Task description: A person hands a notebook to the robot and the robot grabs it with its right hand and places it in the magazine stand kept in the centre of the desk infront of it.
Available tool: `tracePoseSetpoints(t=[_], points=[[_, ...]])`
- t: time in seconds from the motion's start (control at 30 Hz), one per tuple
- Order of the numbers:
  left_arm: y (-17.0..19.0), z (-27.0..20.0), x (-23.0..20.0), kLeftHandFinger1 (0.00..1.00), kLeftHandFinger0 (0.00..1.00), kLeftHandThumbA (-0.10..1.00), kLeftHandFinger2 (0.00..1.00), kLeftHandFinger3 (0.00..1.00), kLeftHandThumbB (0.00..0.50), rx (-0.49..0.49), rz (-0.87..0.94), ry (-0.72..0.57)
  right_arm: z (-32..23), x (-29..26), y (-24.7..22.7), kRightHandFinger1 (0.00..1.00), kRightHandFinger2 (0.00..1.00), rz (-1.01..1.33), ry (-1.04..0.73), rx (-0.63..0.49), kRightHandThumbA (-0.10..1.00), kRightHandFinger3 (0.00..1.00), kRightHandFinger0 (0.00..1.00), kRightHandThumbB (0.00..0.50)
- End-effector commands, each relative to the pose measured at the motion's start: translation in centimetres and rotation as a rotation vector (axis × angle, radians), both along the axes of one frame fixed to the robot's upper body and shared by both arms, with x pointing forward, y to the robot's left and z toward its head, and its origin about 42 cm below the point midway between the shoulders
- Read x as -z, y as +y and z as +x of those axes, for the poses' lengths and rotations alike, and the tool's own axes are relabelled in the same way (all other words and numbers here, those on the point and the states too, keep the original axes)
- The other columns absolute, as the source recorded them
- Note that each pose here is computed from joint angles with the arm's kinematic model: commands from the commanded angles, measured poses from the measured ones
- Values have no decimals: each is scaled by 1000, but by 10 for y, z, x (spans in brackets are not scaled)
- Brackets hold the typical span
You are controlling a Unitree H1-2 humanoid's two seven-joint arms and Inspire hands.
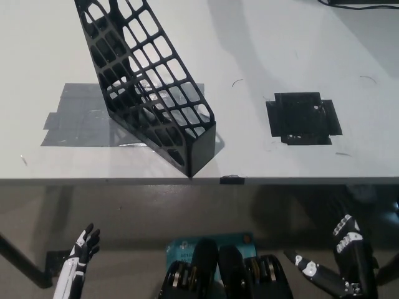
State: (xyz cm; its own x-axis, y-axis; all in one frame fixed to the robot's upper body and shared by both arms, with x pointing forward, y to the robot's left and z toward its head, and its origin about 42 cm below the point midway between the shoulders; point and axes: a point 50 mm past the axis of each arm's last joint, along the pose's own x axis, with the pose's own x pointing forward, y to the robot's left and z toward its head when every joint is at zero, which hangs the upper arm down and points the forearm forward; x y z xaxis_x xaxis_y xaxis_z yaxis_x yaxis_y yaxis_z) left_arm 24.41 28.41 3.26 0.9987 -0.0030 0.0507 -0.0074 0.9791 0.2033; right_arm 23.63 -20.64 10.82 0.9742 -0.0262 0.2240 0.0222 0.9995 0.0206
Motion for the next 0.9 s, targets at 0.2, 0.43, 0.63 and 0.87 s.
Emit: tracePoseSetpoints(t=[0.2,0.43,0.63,0.87], points=[[7,1,-6,1000,1000,1000,1000,1000,500,11,-7,-60,22,-67,-1,1000,1000,1,-224,26,1000,1000,1000,169],[7,1,-5,1000,1000,1000,1000,1000,500,9,-6,-56,45,-91,-2,1000,1000,21,-234,14,999,1000,1000,170],[8,6,-7,1000,1000,1000,1000,1000,500,7,-2,-62,64,-104,-1,1000,1000,57,-222,17,1000,1000,1000,180],[9,8,-8,1000,1000,1000,1000,1000,500,13,5,-64,82,-125,1,1000,1000,69,-248,22,1000,1000,1000,206]])
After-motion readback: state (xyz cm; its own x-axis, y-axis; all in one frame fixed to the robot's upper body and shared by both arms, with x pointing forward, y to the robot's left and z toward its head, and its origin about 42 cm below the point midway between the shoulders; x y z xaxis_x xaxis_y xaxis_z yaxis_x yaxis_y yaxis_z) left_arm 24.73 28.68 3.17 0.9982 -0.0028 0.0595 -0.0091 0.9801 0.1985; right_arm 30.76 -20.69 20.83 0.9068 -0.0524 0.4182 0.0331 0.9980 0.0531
